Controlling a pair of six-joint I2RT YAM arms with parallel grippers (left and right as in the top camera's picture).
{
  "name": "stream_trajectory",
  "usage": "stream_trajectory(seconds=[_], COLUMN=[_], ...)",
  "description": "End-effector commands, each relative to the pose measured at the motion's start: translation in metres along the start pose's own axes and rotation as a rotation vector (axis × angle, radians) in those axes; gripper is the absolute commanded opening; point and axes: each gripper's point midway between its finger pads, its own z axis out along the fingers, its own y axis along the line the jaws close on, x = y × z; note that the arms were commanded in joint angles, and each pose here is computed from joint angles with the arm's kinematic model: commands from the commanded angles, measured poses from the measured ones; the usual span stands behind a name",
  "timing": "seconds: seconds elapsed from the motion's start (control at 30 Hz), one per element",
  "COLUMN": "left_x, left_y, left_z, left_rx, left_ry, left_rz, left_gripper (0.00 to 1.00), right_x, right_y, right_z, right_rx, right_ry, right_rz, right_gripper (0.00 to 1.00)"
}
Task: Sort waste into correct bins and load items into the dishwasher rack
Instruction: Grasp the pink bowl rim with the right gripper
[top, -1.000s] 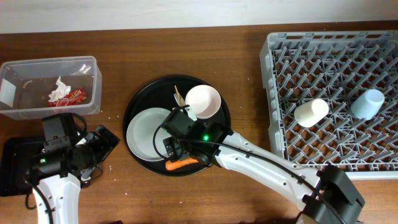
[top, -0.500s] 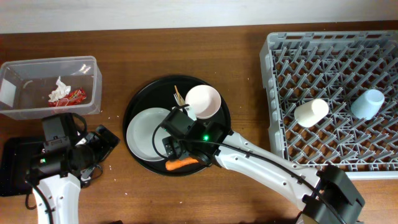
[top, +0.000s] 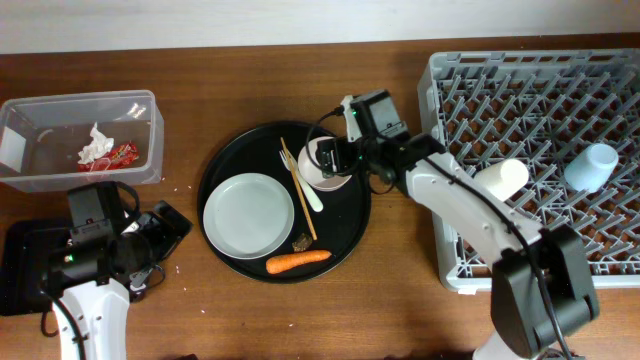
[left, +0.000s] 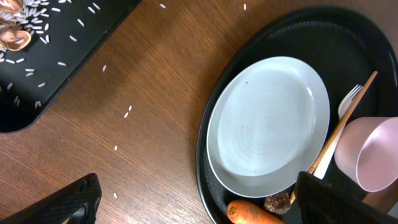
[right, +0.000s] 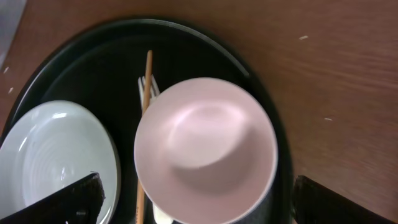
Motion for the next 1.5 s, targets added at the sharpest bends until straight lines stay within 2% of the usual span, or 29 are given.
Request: stream_trajectory(seconds=[0.0,0.27,0.47,0.53,0.63,0.77,1.03,1.27,1.47], left_x=[-0.001,-0.001,-0.001,-0.001,-0.001,-0.001,-0.001,-0.001,-0.001], left_y=[0.0,0.0,0.0,0.0,0.0,0.0,0.0,0.0,0.0], left_z=[-0.001,-0.001,-0.001,-0.001,-0.001,-0.001,-0.001,-0.001,-0.001], left_rx=[0.008,0.008,0.008,0.008,0.008,0.008,0.008,0.008,0.008], left_ry=[-0.004,-0.004,-0.003,-0.004,-0.004,-0.004,-0.004,-0.004,-0.004], left_rz=[-0.011,-0.011,-0.011,-0.011,-0.011,-0.011,-0.011,-0.011,-0.011], left_gripper=[0.99,0.99,0.99,0.99,0.99,0.99,0.99,0.99,0.99], right_x=[0.021,0.034,0.052,0.055,0.055,0.055,0.06,0.06,0.065], right_y=[0.033,0.034,0.019,0.018,0.017,0.011,0.025,0.024,0.022], right_z=[0.024,0.047,0.068,0.07,0.07,0.07,0.069,0.069,0.074], right_rx=[-0.144,0.023,0.075,0.077,0.081,0.139,0.251,0.255,0.259], right_ry=[0.069,0.072,0.129,0.137,0.138,0.132,0.109,0.107,0.121], right_rz=[-0.103,-0.198,-0.192,-0.191,-0.191,-0.205,-0.293,-0.29,-0.283], right_gripper=[0.98,0.98,0.92,0.88,0.75,0.71,0.71,0.52,0.51])
